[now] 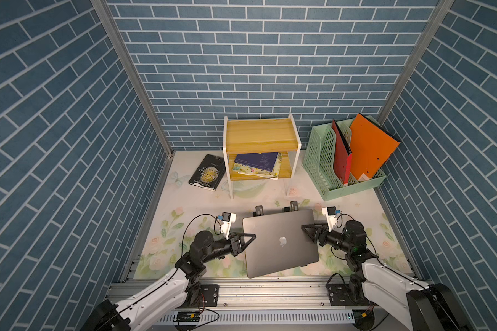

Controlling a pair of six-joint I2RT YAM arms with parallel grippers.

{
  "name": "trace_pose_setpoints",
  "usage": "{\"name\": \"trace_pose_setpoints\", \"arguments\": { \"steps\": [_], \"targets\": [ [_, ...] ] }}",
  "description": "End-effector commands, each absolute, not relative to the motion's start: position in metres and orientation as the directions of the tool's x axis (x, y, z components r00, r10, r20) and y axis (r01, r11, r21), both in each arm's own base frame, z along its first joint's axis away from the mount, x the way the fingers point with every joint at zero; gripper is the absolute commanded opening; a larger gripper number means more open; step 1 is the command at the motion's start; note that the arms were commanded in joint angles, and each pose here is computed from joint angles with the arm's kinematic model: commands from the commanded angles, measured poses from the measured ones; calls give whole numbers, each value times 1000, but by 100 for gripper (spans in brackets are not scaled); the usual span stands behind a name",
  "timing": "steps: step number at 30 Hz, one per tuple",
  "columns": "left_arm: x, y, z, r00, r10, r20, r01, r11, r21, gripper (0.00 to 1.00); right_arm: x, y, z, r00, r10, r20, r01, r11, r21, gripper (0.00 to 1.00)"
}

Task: Close the laptop lid and set it aside
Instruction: Pick up the laptop from the computer stand.

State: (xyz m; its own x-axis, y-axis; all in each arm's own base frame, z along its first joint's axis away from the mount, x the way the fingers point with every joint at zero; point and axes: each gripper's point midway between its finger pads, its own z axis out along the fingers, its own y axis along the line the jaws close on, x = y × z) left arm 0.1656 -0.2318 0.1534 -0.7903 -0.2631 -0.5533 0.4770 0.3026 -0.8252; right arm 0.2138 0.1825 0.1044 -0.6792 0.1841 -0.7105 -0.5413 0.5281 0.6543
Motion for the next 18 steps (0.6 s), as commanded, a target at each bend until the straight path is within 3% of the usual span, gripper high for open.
{"name": "trace_pose_setpoints", "arguments": {
  "steps": [1, 6, 18],
  "targets": [
    [167, -237, 200, -732, -309, -608, 569, 214, -794, 8, 204, 193, 126, -641, 165, -749, -624, 455, 635, 66],
    [170, -237, 212, -719, -327, -613, 580, 203, -789, 0, 210, 184, 132, -602, 175, -779, -619, 513, 594, 71],
    [178, -223, 260, -681, -434, -590, 614, 99, -783, 0, 228, 133, 174, -401, 295, -868, -520, 706, 480, 85]
  ]
}}
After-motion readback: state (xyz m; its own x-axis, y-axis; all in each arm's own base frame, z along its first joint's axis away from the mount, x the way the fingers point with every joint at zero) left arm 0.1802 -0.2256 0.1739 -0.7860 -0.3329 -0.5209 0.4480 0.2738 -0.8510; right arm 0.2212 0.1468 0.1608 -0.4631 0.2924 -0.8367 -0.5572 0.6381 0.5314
